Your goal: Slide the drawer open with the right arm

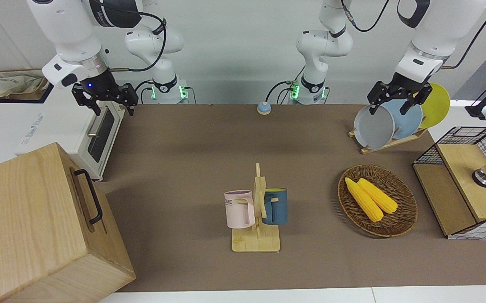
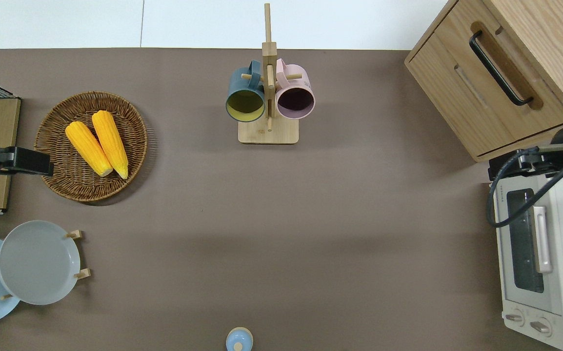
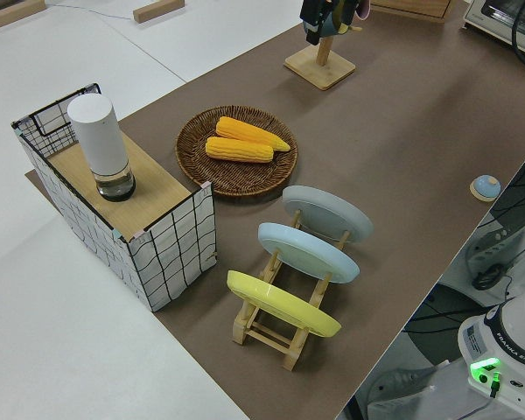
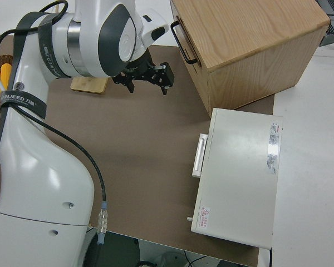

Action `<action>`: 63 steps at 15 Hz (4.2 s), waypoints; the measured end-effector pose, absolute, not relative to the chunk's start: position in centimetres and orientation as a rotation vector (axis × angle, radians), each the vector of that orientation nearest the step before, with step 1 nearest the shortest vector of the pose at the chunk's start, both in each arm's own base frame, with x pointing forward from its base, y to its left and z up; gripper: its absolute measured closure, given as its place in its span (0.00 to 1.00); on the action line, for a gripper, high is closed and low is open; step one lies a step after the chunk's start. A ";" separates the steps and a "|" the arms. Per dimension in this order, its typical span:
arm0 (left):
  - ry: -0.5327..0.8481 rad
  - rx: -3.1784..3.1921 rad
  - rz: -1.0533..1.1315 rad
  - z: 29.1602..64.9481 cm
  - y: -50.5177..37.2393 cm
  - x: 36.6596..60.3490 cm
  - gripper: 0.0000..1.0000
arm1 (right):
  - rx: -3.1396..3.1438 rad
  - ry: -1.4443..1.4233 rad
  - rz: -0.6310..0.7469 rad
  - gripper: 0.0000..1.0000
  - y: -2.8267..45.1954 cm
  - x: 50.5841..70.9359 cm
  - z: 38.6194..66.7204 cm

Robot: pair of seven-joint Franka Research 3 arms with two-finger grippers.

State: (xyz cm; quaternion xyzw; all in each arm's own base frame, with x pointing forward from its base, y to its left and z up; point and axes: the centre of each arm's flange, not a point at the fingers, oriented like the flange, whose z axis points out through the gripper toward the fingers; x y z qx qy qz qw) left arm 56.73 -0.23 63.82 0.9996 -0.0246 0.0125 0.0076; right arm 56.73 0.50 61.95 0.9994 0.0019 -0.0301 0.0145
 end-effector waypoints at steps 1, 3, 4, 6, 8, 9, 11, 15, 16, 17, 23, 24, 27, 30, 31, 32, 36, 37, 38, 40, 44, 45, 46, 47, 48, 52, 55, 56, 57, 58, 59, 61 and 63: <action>-0.077 3.125 0.039 63.8 -0.2 56.7 0.00 | 3.111 0.006 -0.094 0.01 0.5 56.7 61.9; -0.077 3.125 0.039 63.8 -0.2 56.7 0.00 | 3.111 0.006 -0.094 0.01 0.5 56.7 62.0; -0.077 3.125 0.039 63.8 -0.2 56.7 0.00 | 3.111 0.006 -0.093 0.01 0.5 56.7 62.0; -0.077 3.125 0.039 63.8 -0.2 56.7 0.01 | 3.111 0.006 -0.091 0.01 0.5 56.7 62.0; -0.077 3.125 0.039 63.8 -0.2 56.7 0.00 | 3.111 0.006 -0.089 0.01 0.5 56.7 62.1; -0.077 3.125 0.039 63.8 -0.2 56.7 0.01 | 3.111 0.006 -0.089 0.01 0.5 56.7 62.1; -0.077 3.125 0.039 63.8 -0.2 56.7 0.00 | 3.111 0.005 -0.089 0.01 0.5 56.7 62.1; -0.077 3.125 0.039 63.8 -0.2 56.7 0.00 | 3.106 0.003 -0.086 0.01 0.3 56.7 62.2; -0.077 3.125 0.039 63.8 -0.2 56.7 0.00 | 3.100 0.002 -0.085 0.01 0.3 56.7 62.2; -0.077 3.125 0.039 63.8 -0.2 56.7 0.00 | 3.091 0.002 -0.082 0.01 0.2 56.7 62.3; -0.077 3.125 0.039 63.8 -0.2 56.7 0.00 | 2.961 0.041 -0.047 0.01 0.6 56.8 63.3; -0.077 3.125 0.039 63.8 -0.2 56.7 0.00 | 2.909 0.073 -0.035 0.01 1.5 56.8 63.5; -0.077 3.125 0.039 63.8 -0.2 56.7 0.01 | 2.767 0.173 -0.023 0.01 4.8 57.1 63.2; -0.077 3.125 0.039 63.8 -0.2 56.7 0.00 | 2.624 0.237 -0.039 0.01 6.9 58.2 61.6; -0.077 3.125 0.039 63.8 -0.2 56.7 0.00 | 2.576 0.247 -0.037 0.01 7.4 58.7 60.9; -0.077 3.125 0.039 63.8 -0.2 56.7 0.00 | 2.530 0.251 -0.026 0.01 7.9 59.2 60.3; -0.077 3.125 0.039 63.8 -0.2 56.7 0.00 | 2.378 0.275 0.027 0.01 10.2 61.4 57.5; -0.077 3.125 0.039 63.8 -0.2 56.7 0.00 | 2.335 0.288 0.043 0.01 10.8 61.9 56.9; -0.077 3.125 0.039 63.8 -0.2 56.7 0.01 | 2.282 0.313 0.062 0.01 11.6 62.4 56.3; -0.077 3.125 0.039 63.8 -0.2 56.7 0.00 | 2.207 0.349 0.081 0.01 12.8 62.9 55.5; -0.077 3.125 0.039 63.8 -0.2 56.7 0.00 | 2.085 0.394 0.148 0.01 13.7 64.1 53.5; -0.077 3.125 0.039 63.8 -0.2 56.7 0.00 | 2.047 0.407 0.159 0.01 13.8 64.4 52.9; -0.077 3.125 0.039 63.8 -0.2 56.7 0.00 | 2.000 0.420 0.170 0.01 13.8 64.7 52.1; -0.077 3.125 0.039 63.8 -0.2 56.7 0.00 | 1.950 0.431 0.176 0.01 13.8 65.0 51.3; -0.077 3.125 0.039 63.8 -0.2 56.7 0.00 | 1.902 0.441 0.179 0.01 13.8 65.4 50.4; -0.077 3.125 0.039 63.8 -0.2 56.7 0.00 | 1.787 0.458 0.218 0.01 14.2 66.6 47.4; -0.077 3.125 0.039 63.8 -0.2 56.7 0.01 | 1.707 0.438 0.278 0.01 14.4 67.1 45.2; -0.077 3.125 0.039 63.8 -0.2 56.7 0.01 | 1.688 0.422 0.302 0.01 14.4 67.1 44.3; -0.077 3.125 0.039 63.8 -0.2 56.7 0.00 | 1.680 0.407 0.321 0.01 14.4 67.1 43.4; -0.077 3.125 0.039 63.8 -0.2 56.7 0.00 | 1.675 0.401 0.333 0.01 14.4 67.1 42.7; -0.077 3.125 0.039 63.8 -0.2 56.7 0.01 | 1.676 0.401 0.339 0.01 14.4 67.0 42.2; -0.077 3.125 0.039 63.8 -0.2 56.7 0.00 | 1.673 0.416 0.353 0.01 14.5 67.1 42.1; -0.077 3.125 0.039 63.8 -0.2 56.7 0.00 | 1.643 0.432 0.366 0.04 14.1 67.4 42.2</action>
